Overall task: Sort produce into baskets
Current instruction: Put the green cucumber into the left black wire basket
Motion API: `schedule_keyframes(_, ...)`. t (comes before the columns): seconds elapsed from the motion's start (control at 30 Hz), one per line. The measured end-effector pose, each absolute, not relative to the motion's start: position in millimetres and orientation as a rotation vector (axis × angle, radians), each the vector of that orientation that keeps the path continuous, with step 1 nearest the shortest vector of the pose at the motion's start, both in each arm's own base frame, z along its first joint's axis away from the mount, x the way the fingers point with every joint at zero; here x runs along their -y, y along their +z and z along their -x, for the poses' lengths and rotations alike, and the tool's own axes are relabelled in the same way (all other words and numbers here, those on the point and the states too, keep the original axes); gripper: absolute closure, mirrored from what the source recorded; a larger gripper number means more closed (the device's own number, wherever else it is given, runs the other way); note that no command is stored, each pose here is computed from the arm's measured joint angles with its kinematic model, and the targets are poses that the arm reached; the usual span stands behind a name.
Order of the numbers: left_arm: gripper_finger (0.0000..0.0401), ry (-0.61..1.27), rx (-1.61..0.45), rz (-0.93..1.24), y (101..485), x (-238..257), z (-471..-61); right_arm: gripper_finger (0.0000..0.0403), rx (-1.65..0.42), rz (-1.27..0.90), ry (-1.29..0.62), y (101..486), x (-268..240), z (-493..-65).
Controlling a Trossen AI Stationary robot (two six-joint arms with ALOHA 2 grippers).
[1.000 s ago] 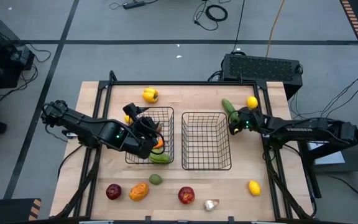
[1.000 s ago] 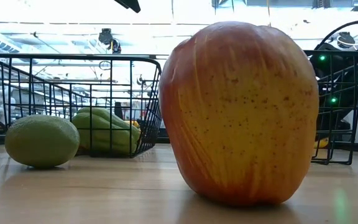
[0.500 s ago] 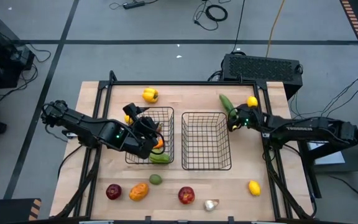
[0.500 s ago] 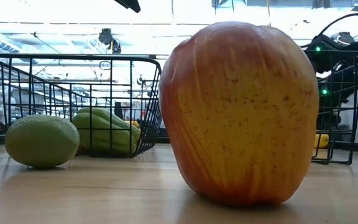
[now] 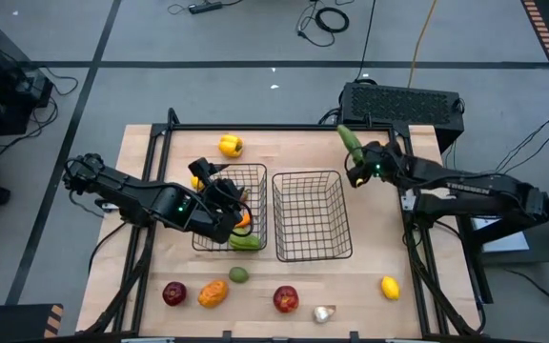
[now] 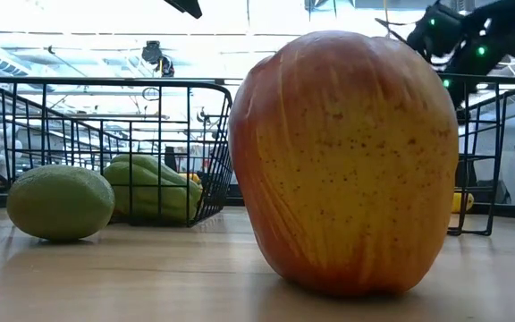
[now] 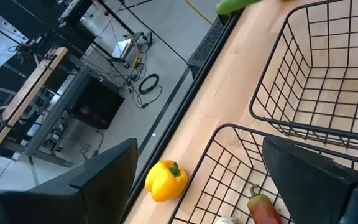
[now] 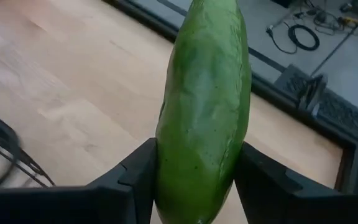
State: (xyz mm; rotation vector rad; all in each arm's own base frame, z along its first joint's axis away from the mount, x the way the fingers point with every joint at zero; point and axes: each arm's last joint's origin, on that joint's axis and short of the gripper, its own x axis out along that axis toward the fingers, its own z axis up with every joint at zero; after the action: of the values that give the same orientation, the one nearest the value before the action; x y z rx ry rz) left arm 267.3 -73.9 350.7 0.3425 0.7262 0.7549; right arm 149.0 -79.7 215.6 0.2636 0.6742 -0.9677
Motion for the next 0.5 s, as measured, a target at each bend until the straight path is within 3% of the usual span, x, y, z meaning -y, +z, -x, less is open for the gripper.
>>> schedule_keyframes(0.13, 0.0051, 0.755, -0.726, -0.343, 350.7, 73.9, -267.3, 0.0231, -0.639, -0.277, -0.903, 233.5, 79.4, -153.8)
schedule_keyframes(0.37, 0.0051, 0.732, -0.734, -0.387, 351.5, 74.6, -269.0, 0.0231, -0.519, -0.358, -0.462, 252.9, 62.5, -169.1)
schedule_keyframes(0.5, 0.0051, 0.652, -0.734, -0.464, 354.6, 77.7, -276.1, 0.0231, -0.424, -0.364, -0.311, 262.3, 49.9, -178.4)
